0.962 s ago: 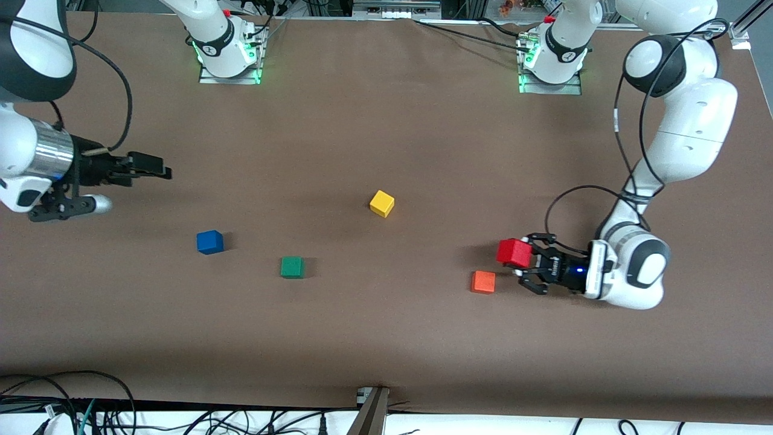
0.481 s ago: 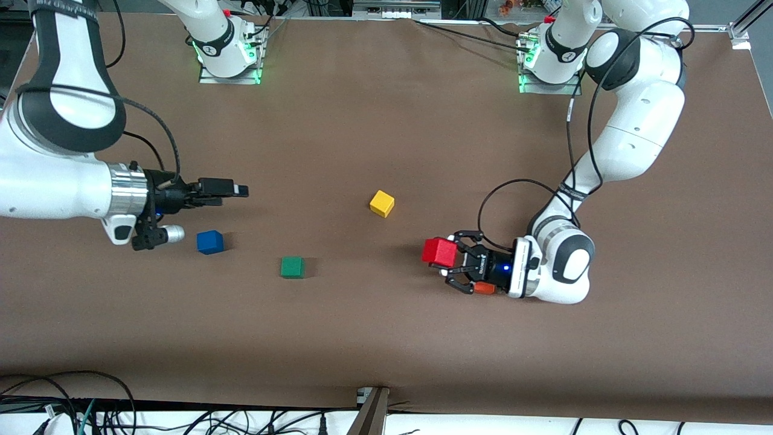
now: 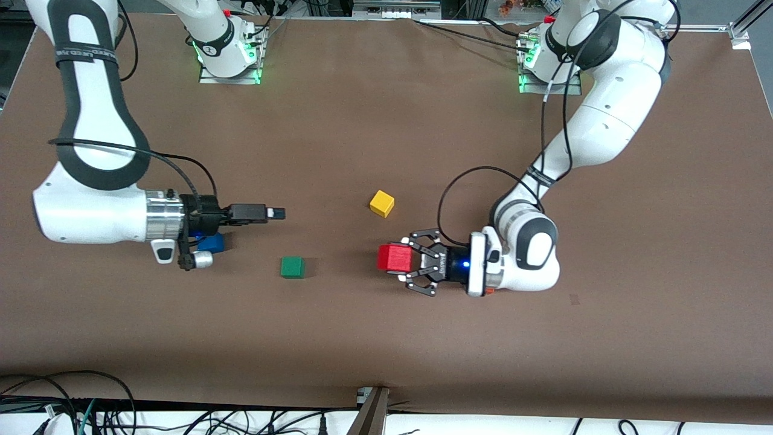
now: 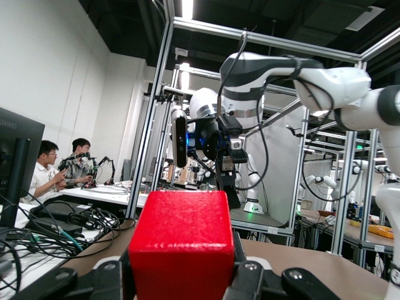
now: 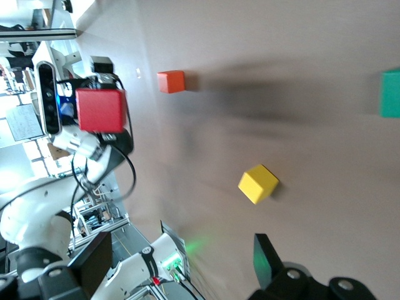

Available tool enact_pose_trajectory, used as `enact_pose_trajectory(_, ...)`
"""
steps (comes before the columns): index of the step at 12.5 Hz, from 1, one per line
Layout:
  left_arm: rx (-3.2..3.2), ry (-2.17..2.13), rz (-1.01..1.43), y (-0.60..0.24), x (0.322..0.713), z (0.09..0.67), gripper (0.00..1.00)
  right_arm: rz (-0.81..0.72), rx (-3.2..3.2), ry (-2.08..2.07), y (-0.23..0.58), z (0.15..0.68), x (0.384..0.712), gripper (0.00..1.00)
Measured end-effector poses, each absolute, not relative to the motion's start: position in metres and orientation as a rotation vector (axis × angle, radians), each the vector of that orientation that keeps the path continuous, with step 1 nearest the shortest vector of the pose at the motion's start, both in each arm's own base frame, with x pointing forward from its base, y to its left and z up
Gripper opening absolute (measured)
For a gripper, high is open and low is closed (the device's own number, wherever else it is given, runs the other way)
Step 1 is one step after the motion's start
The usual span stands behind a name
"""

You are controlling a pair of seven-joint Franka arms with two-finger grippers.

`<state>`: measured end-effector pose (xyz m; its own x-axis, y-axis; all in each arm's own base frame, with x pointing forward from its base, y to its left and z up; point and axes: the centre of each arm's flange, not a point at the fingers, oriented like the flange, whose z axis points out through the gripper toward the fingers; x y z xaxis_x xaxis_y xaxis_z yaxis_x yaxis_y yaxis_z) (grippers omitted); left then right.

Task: Pass red block to right arm, stack on blue
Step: 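Lift the red cube with the left gripper while the right gripper approaches, then grasp the red cube with the right gripper and open the left gripper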

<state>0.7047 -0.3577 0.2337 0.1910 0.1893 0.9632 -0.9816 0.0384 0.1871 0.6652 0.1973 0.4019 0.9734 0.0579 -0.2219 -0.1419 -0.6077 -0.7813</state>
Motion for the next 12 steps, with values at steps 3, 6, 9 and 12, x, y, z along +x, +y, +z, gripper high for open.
enact_pose_trajectory(3,1.214,-0.895,1.136,-0.409,0.686,0.243,0.56,0.273,-2.134,0.087,0.222,0.406,0.665,1.0)
enact_pose_trajectory(6,1.272,-0.863,1.133,-0.449,0.668,0.253,0.56,0.266,-2.104,0.112,0.225,0.405,0.667,1.0)
enact_pose_trajectory(9,1.254,-0.857,1.131,-0.46,0.662,0.263,0.56,0.255,-2.117,0.137,0.236,0.387,0.669,1.0)
enact_pose_trajectory(12,1.255,-0.843,1.143,-0.46,0.665,0.268,0.56,0.248,-2.114,0.166,0.242,0.381,0.676,1.0)
